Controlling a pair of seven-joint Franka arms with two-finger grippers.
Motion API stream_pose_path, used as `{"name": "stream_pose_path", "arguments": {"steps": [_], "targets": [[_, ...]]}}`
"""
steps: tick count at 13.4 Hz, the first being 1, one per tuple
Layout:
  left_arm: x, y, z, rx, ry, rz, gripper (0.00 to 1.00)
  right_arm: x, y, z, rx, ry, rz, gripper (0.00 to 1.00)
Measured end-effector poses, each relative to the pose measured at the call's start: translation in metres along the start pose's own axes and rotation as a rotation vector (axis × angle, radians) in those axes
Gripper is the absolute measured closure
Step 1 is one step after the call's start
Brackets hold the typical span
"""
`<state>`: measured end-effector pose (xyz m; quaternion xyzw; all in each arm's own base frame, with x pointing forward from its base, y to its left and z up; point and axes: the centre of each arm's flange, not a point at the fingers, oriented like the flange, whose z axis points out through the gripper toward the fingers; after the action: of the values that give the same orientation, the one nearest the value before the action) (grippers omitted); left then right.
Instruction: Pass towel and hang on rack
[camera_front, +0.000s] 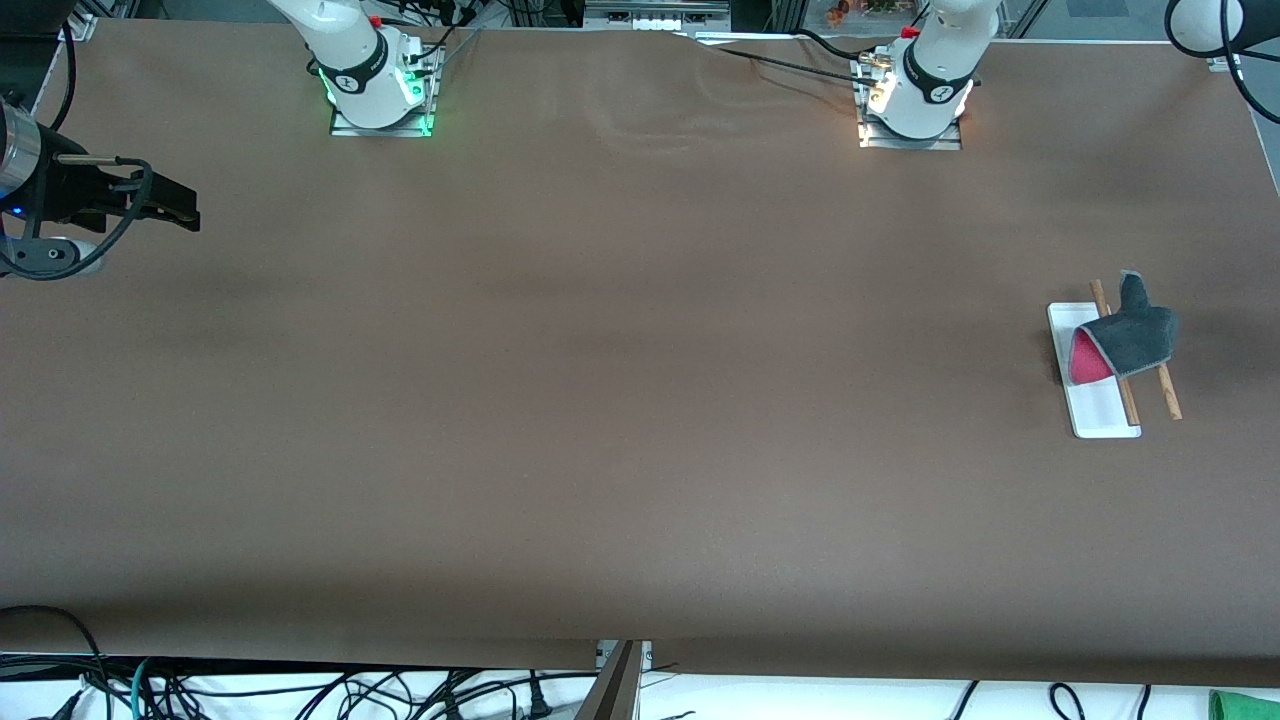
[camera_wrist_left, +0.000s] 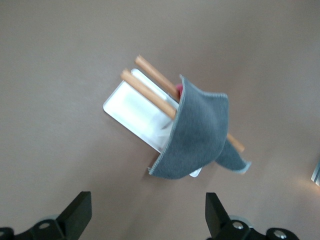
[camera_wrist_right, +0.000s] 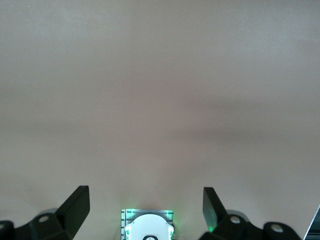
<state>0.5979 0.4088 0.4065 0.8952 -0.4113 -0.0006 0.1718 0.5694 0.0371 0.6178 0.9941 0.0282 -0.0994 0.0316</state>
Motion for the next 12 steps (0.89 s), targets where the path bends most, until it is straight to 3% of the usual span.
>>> {"name": "stream_pose_path", "arguments": {"steps": [6,9,12], "targets": [[0.228,0.124,-0.047,0.098,-0.18,-0.236,0.0,0.0,0.0,0.0,0.016,-0.001,0.0,0.0],[0.312,0.187,-0.035,0.135,-0.228,-0.405,0.0,0.0,0.0,0.0,0.017,-0.001,0.0,0.0],[0.374,0.246,-0.025,0.183,-0.229,-0.55,0.0,0.0,0.0,0.0,0.017,-0.001,0.0,0.0]]}}
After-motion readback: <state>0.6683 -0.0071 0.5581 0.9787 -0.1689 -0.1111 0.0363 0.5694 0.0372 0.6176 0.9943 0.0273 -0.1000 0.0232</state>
